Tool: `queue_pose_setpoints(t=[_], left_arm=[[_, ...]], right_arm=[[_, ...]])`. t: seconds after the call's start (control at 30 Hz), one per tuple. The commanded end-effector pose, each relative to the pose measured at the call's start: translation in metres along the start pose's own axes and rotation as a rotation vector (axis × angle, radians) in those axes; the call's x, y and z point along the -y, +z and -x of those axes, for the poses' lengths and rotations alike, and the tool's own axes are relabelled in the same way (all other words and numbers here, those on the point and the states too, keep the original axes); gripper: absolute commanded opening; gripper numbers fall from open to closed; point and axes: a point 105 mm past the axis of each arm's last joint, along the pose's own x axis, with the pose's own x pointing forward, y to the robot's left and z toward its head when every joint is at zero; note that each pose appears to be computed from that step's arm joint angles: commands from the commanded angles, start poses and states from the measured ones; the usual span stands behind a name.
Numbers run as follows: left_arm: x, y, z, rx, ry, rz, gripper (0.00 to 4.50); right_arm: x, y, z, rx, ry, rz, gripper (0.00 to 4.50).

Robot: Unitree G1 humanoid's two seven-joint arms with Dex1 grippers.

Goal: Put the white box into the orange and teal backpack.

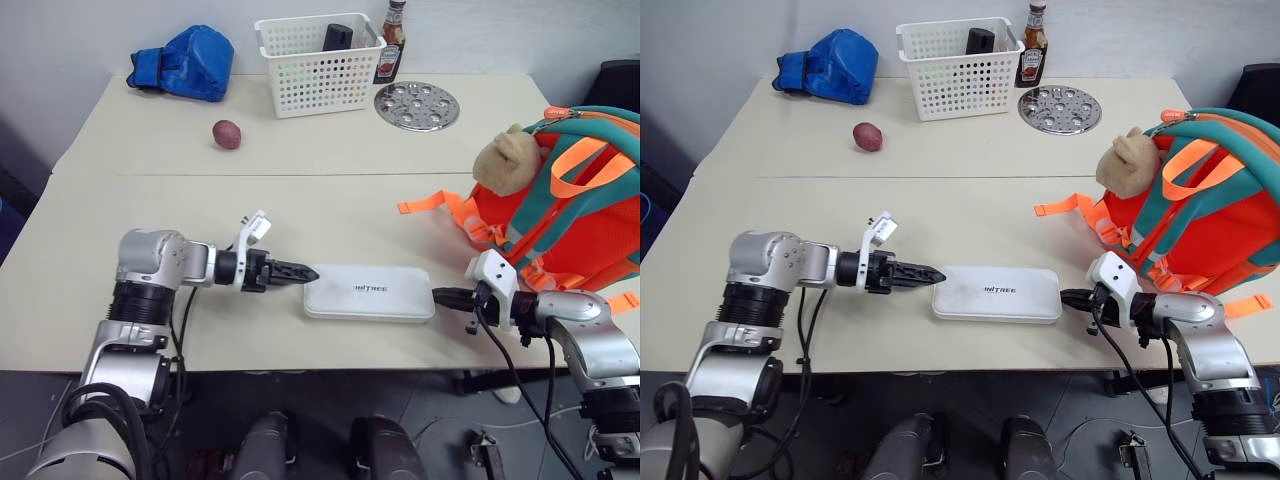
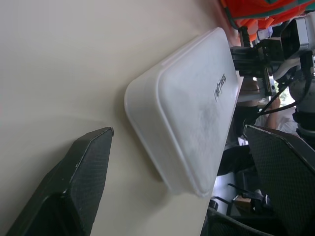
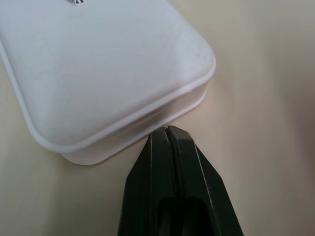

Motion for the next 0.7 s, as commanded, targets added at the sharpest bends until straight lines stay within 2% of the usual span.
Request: queue_pose_setpoints(t=[0.03,0.17,0.37,0.5,0.7], left_arm=[[0.004,-0.009,-0.005,-0.053,-0.003,-0.058,4.49],[0.014,-0.007,-0.005,-0.054,-0.057,-0.051,4.49],[0.018,-0.015,-0.025,-0.093,-0.080,-0.052,4.49],[0.016,-0.006,-0.042,-0.057,-0.079,-0.040,4.49],[0.017,0.022,-0.063,0.044,-0.104,-0.001,4.49]], right_arm=[[-0.001,0.008,0.003,0.027,-0.003,0.026,0.00],[-0.001,0.008,0.003,0.026,-0.004,0.029,0.00],[-0.001,0.010,0.004,0.032,-0.007,0.032,0.00],[-0.003,0.010,0.003,0.034,0.000,0.032,0.00],[-0.005,0.008,0.004,0.024,0.008,0.029,0.00]])
